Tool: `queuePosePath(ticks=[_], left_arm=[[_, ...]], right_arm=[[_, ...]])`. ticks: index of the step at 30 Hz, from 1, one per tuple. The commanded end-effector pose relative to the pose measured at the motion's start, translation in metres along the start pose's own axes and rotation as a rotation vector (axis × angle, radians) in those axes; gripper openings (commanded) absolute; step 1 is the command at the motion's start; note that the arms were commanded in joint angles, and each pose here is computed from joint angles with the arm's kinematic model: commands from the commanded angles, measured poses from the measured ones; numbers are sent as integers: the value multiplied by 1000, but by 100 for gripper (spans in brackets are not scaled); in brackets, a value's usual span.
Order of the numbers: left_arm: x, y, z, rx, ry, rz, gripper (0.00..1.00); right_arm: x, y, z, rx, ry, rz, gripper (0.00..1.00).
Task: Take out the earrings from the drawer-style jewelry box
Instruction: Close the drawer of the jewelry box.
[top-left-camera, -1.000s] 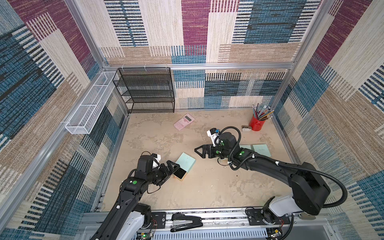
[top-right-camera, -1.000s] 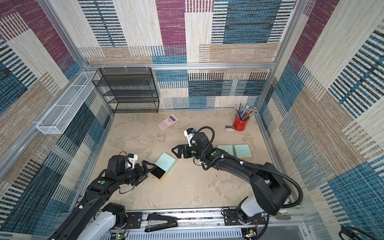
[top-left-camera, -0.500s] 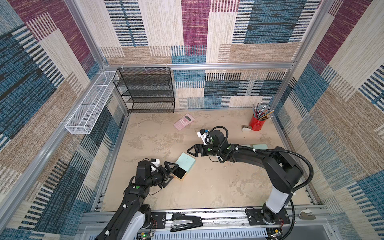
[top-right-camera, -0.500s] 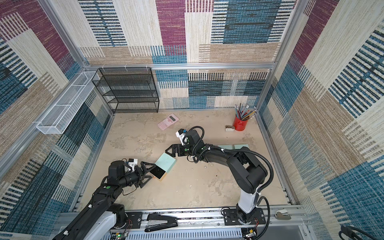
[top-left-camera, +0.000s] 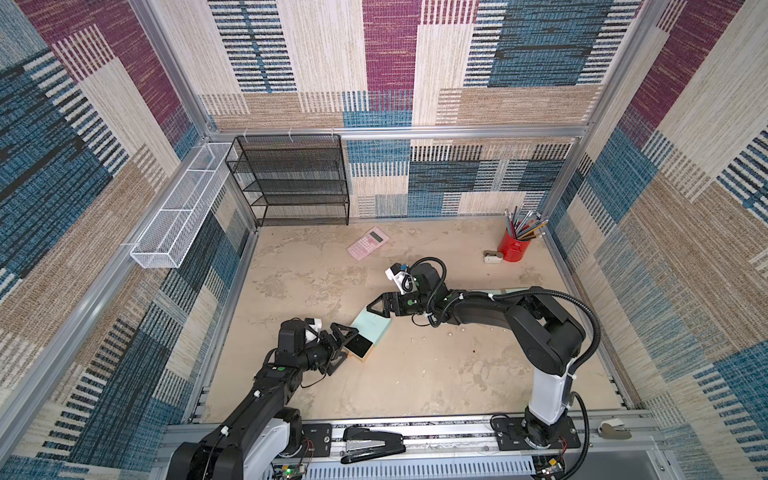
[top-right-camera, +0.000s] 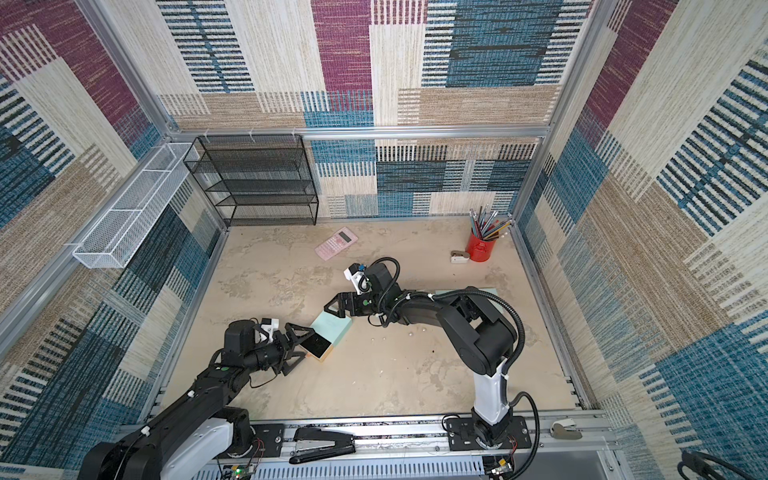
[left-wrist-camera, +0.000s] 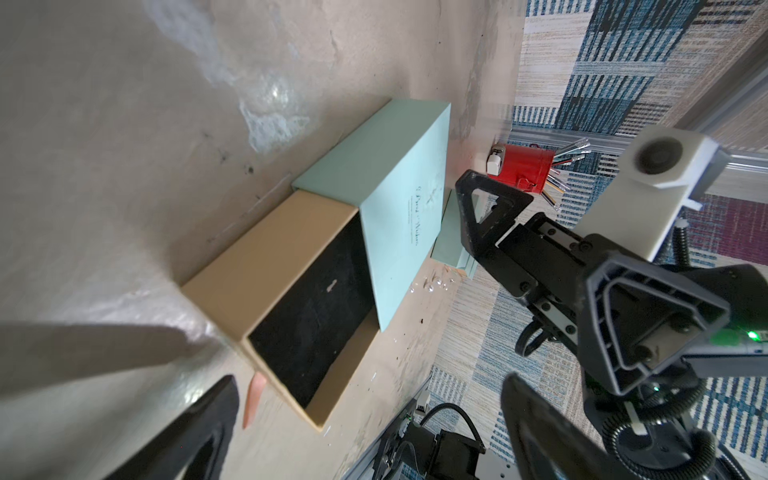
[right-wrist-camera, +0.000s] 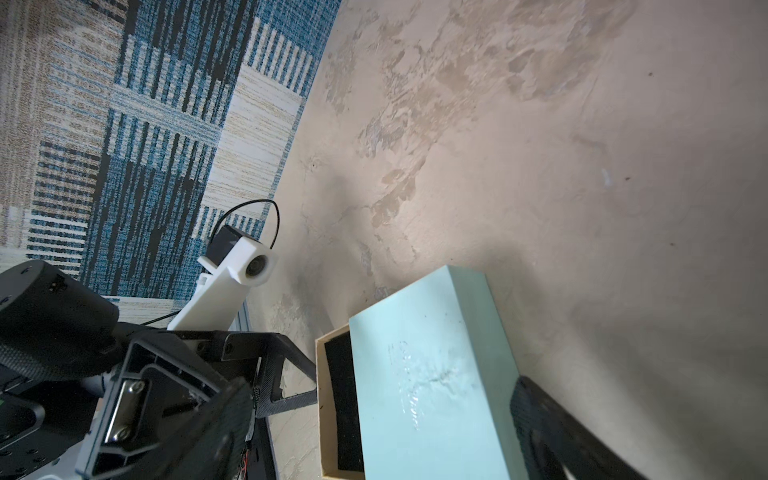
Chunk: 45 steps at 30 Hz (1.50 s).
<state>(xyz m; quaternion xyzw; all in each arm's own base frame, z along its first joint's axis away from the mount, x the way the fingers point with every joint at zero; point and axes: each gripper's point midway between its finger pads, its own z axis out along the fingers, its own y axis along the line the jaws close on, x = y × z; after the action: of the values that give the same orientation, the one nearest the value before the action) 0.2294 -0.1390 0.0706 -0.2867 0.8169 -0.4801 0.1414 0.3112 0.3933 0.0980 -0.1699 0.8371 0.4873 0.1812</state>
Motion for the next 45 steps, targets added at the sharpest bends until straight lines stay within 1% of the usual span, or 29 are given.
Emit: queuePosePath(ticks=[1,11,16,19,23,24,26,29,31,34,36,38,41,45], left_arm=[[-8,-16,4,69,-14,29,98],[-16,-34,18,130,-36,53,98],[-18,-41,24,130,-50,75,98],[-17,-38,30,118,-43,71,98],[-14,-24,30,97,-51,32,98],[-18,-17,27,69,-89,22,98],[-16,-11,21,30,-105,31,98],[-12,-13,6,-24,-118,99,99],[-11,-16,-9,-80,-146,157,98],[-10,-21,-31,-163,-173,266,98],[-11,-29,-37,-209,-153,343,98],[-12,-37,-32,-231,-98,398,98],[-15,-48,-14,-233,-7,436,98],[-38,-42,5,-310,-17,461,99]], right_arm=[[-3,12,4,-56,-6,-10,99],[8,27,22,-119,41,-17,99],[10,35,26,-142,44,-23,99],[9,35,27,-140,40,-22,99],[-1,25,21,-55,-13,-16,99],[-4,25,18,-30,-34,-19,99],[-15,26,6,12,-86,-30,99],[-29,30,-18,79,-164,-40,99],[-30,34,-31,108,-191,-40,99],[-18,36,-47,118,-193,-12,99],[0,35,-52,113,-183,23,99],[19,38,-53,105,-171,42,99],[45,43,-46,87,-132,65,99],[67,41,-28,86,-81,85,99]])
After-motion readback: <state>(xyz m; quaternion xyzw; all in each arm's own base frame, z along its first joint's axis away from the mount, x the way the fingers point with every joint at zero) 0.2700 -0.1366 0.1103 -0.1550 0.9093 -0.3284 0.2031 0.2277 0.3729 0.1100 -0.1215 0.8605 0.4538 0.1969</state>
